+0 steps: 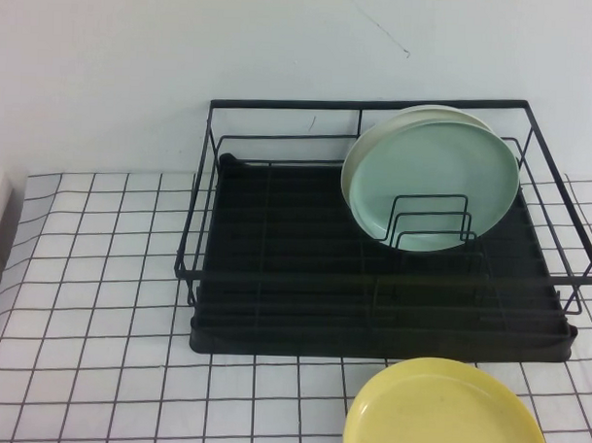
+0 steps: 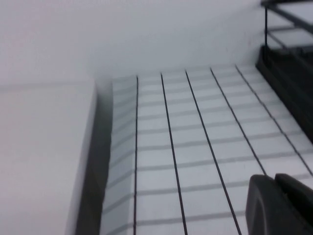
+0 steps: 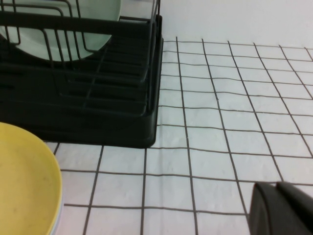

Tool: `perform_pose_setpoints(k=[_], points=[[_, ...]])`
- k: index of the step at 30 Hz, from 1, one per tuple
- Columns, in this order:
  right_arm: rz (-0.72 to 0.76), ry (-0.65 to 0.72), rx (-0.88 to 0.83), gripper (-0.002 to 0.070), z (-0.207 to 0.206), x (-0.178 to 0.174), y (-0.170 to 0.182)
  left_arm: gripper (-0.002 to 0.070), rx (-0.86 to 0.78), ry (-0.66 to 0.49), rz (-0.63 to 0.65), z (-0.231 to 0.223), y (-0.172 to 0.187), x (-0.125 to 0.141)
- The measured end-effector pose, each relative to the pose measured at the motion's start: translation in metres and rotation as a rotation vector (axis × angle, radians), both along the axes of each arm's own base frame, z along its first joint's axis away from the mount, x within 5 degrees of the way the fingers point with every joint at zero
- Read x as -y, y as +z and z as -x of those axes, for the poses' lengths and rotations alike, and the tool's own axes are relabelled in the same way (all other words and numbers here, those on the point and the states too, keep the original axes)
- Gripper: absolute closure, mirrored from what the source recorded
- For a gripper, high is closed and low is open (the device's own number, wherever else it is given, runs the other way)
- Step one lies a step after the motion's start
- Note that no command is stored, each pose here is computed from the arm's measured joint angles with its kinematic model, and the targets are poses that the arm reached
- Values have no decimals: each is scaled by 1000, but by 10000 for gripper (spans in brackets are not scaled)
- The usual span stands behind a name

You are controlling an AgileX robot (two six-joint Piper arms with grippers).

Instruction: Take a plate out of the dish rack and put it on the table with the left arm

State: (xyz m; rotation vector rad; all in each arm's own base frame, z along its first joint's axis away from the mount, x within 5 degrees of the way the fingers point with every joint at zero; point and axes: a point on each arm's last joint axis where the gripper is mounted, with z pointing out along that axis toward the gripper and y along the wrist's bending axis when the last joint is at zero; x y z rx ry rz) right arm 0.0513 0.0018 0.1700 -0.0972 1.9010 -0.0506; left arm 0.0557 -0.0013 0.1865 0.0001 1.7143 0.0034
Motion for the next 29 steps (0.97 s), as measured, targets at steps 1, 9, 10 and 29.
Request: perform_pose_setpoints(k=[1,9,10,29], points=[[0,0,0,678,0,0,0,677,-46,-9,-1,1,-4,1],[0,0,0,678,0,0,0,677,-123,-21,-4,2,-11,2],[0,0,0,678,0,0,0,677,-123,-21,-4,2,-11,2],[0,0,0,678,0,0,0,677,-125,-21,-3,3,-11,2]])
